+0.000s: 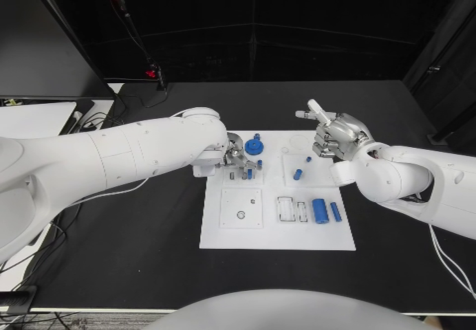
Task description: Assemble the parts on the task board
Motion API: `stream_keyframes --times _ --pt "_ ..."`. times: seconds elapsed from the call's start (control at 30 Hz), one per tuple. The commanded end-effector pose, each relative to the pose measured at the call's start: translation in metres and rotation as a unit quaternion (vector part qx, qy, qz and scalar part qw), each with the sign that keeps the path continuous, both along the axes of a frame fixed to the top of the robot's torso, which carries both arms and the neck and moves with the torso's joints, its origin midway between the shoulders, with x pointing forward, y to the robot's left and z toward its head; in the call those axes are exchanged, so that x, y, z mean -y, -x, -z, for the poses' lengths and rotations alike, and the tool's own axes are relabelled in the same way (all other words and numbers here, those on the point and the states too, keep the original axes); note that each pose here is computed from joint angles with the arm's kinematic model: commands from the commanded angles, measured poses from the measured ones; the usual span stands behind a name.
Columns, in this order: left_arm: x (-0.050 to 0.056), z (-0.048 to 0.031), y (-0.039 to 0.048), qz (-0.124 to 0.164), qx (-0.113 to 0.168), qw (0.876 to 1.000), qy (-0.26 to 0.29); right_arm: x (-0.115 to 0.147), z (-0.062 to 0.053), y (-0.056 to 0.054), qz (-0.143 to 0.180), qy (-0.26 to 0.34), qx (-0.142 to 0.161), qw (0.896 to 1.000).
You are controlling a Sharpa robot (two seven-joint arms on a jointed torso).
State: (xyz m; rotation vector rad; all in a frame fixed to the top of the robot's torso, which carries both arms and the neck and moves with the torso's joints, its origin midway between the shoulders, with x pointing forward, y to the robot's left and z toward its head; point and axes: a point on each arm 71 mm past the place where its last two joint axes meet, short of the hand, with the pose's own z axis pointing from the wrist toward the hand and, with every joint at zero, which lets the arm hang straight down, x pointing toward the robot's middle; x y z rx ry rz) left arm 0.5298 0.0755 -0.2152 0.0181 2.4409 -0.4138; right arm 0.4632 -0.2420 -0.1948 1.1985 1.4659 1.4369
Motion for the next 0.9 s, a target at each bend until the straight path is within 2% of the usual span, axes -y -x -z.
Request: stream_keyframes --times 0.03,0.9 --pt "0.0003 0.0005 0.0008 -0.001 -0.012 1.000 -0.007 -0.0010 -0.0002 0.0000 -0.003 -0.002 -0.002 1.000" --pt "0.0034 0.0033 -0.0001 -0.006 -0.015 1.000 -0.018 0.0005 0.0019 -0.0009 0.002 0.003 -0.008 1.000"
